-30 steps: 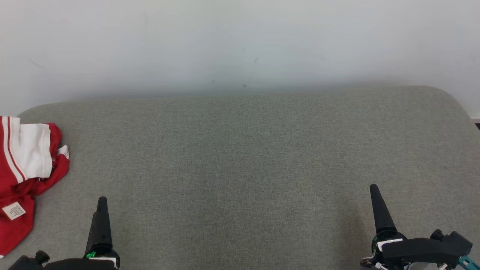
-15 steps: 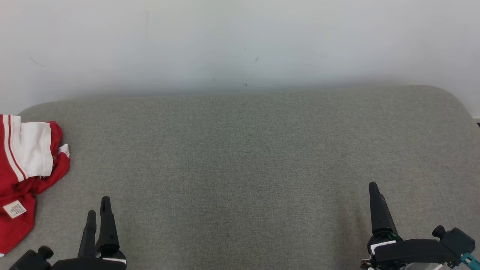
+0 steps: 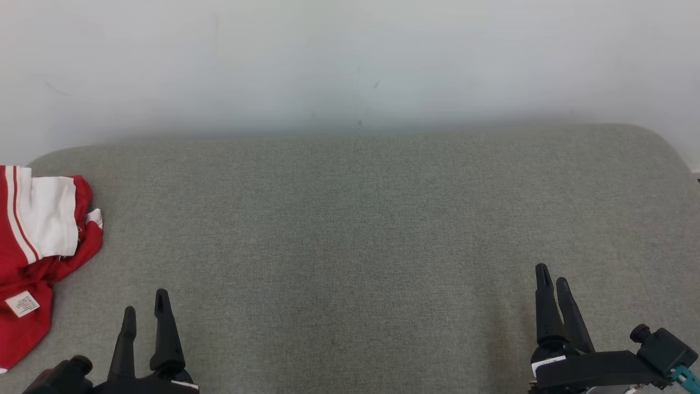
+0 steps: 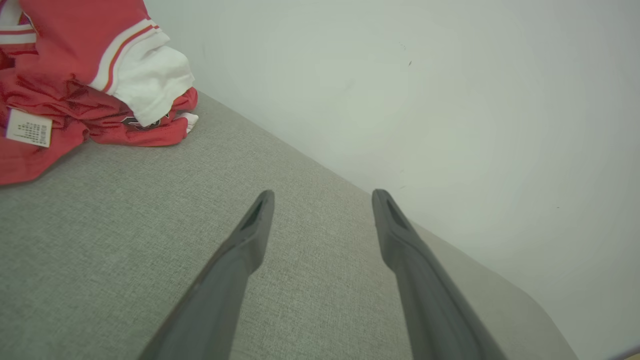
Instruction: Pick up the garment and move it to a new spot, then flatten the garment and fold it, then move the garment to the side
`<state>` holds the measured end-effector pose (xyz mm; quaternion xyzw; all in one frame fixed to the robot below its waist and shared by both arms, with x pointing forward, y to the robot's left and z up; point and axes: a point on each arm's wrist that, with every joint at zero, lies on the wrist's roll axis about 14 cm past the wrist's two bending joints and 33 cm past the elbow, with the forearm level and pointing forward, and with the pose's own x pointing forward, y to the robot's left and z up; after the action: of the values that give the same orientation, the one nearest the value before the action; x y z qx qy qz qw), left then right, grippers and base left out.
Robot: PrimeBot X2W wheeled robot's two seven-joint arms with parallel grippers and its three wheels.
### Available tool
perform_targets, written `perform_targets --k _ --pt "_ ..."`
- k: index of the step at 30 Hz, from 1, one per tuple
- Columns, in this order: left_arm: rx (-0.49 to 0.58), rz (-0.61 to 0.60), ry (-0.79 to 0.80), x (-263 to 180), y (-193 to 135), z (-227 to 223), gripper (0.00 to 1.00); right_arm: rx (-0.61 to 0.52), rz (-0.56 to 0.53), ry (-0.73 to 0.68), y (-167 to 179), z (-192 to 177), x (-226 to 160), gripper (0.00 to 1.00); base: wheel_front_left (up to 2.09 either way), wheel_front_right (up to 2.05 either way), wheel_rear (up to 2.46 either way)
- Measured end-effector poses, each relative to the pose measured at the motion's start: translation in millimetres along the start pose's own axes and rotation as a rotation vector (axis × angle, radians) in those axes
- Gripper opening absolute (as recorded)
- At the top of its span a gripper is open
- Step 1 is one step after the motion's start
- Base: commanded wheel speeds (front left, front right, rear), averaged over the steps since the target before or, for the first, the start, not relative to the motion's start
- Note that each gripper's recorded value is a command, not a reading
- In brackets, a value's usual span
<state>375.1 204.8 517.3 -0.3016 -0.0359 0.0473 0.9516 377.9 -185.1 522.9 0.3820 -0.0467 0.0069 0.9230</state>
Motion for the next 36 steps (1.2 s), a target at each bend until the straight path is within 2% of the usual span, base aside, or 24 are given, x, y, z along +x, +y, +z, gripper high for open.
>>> perform_targets --k 25,36 --pt "0.333 -0.046 -0.021 -12 -7 -4 1.0 -0.378 0.078 -0.004 13 -3 -5 1.0 0.0 0.0 0.0" --pt "0.429 -0.054 -0.043 -13 -8 -1 1.0 -0.476 0.11 -0.009 19 -5 -5 1.0 0.0 0.0 0.0"
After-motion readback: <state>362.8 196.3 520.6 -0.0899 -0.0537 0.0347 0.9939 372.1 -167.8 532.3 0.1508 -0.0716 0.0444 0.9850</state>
